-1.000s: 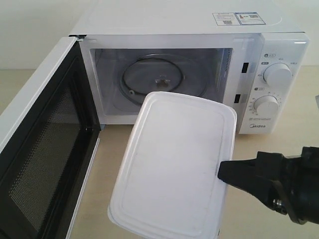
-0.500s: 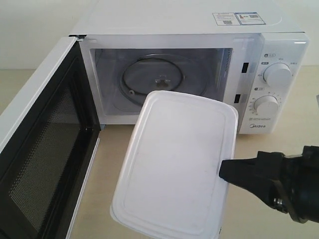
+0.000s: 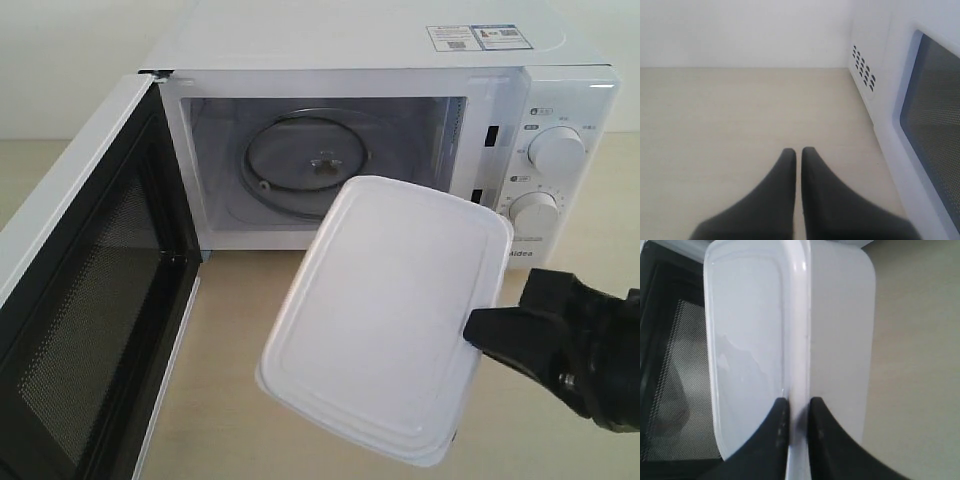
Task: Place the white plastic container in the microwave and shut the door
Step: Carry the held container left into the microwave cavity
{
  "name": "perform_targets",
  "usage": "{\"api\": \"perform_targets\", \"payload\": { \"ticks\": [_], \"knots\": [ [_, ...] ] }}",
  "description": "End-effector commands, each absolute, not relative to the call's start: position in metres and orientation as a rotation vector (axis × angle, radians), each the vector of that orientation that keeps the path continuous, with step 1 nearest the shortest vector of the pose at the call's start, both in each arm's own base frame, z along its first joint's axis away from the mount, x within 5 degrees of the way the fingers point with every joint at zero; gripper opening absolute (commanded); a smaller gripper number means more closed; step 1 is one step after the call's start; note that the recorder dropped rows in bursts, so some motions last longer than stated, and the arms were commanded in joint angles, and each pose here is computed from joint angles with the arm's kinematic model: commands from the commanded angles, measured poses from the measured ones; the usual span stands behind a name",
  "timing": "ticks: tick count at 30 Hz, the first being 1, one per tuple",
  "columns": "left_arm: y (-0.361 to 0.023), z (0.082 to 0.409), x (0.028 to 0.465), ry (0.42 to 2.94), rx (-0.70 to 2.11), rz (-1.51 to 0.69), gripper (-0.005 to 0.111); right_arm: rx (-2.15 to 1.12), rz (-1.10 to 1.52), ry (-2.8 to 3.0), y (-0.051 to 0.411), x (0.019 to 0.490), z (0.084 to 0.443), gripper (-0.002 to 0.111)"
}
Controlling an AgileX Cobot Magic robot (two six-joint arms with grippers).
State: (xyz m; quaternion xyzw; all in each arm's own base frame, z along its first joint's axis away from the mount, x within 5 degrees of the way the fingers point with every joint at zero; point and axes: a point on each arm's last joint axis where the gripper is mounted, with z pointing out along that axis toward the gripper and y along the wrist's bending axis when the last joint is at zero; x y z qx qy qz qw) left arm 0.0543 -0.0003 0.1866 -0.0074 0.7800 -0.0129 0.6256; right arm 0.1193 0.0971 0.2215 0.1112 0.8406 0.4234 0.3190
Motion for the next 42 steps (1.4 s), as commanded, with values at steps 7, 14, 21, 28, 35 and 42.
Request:
{"api": "perform_targets", "payload": {
  "ticks": [7, 14, 21, 28, 35, 42],
  "knots": [
    [-0.001, 0.186, 0.054, 1.788, -0.019, -0.036, 0.004, 0.438, 0.996, 2.204, 0.091, 0.122, 0.219, 0.000],
    [-0.001, 0.186, 0.054, 1.788, -0.019, -0.036, 0.004, 0.381, 1.319, 1.959, 0.126, 0.112, 0.232, 0.000],
    [-0.001, 0.186, 0.054, 1.788, -0.019, -0.036, 0.004, 0.448, 1.389, 1.913, 0.149, 0.116, 0.215, 0.000],
    [-0.001, 0.186, 0.054, 1.788, -0.019, -0.036, 0.004, 0.573, 1.353, 1.925, 0.160, 0.129, 0.189, 0.000],
    [-0.001, 0.186, 0.054, 1.788, -0.019, -0.036, 0.004, 0.727, 1.289, 1.916, 0.171, 0.144, 0.171, 0.000],
    [-0.001, 0.186, 0.054, 1.786, -0.019, -0.036, 0.004, 0.785, 1.251, 1.892, 0.189, 0.159, 0.174, 0.000]
  ]
}}
